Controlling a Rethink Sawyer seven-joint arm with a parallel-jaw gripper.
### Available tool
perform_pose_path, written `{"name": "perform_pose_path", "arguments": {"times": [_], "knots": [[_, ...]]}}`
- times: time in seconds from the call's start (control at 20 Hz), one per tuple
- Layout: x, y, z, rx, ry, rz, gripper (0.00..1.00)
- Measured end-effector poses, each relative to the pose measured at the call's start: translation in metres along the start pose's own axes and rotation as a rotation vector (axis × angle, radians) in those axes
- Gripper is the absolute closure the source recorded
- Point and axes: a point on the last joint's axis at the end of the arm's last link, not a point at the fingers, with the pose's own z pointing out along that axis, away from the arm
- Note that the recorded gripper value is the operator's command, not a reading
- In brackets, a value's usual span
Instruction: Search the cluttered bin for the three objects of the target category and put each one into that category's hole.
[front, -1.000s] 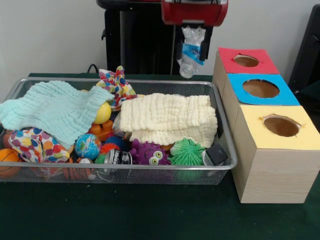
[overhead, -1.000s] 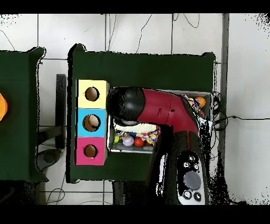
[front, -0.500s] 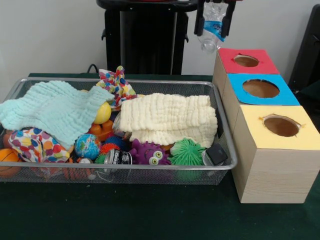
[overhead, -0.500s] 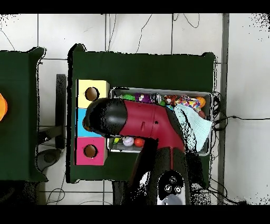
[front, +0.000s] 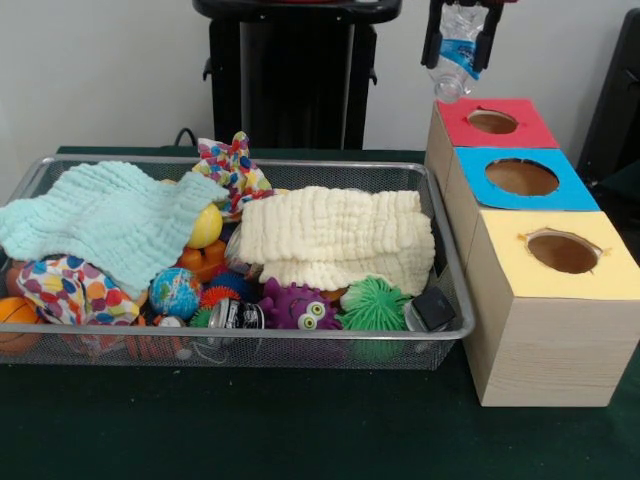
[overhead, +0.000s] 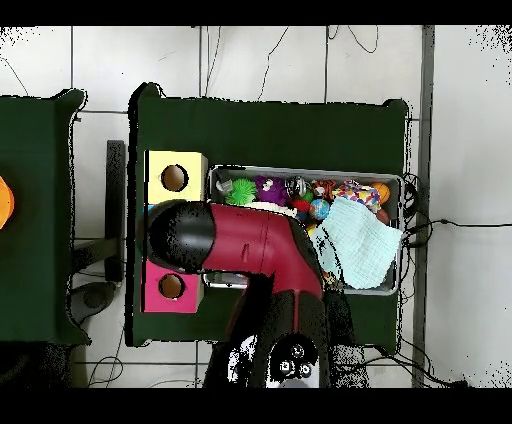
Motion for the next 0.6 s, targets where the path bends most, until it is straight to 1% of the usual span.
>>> {"name": "perform_pose_path", "arguments": {"times": [0.1,0.2,0.4,0.6], "knots": [[0.004,0.004,0.003,0.003,0.0,0.011,1.0],[0.012,0.014,0.009,0.011,-0.011,0.034,1.0],[0.026,0.032,0.02,0.013,-0.033,0.073,1.0],[0.033,0.045,0.03,0.014,-0.052,0.101,1.0]]}}
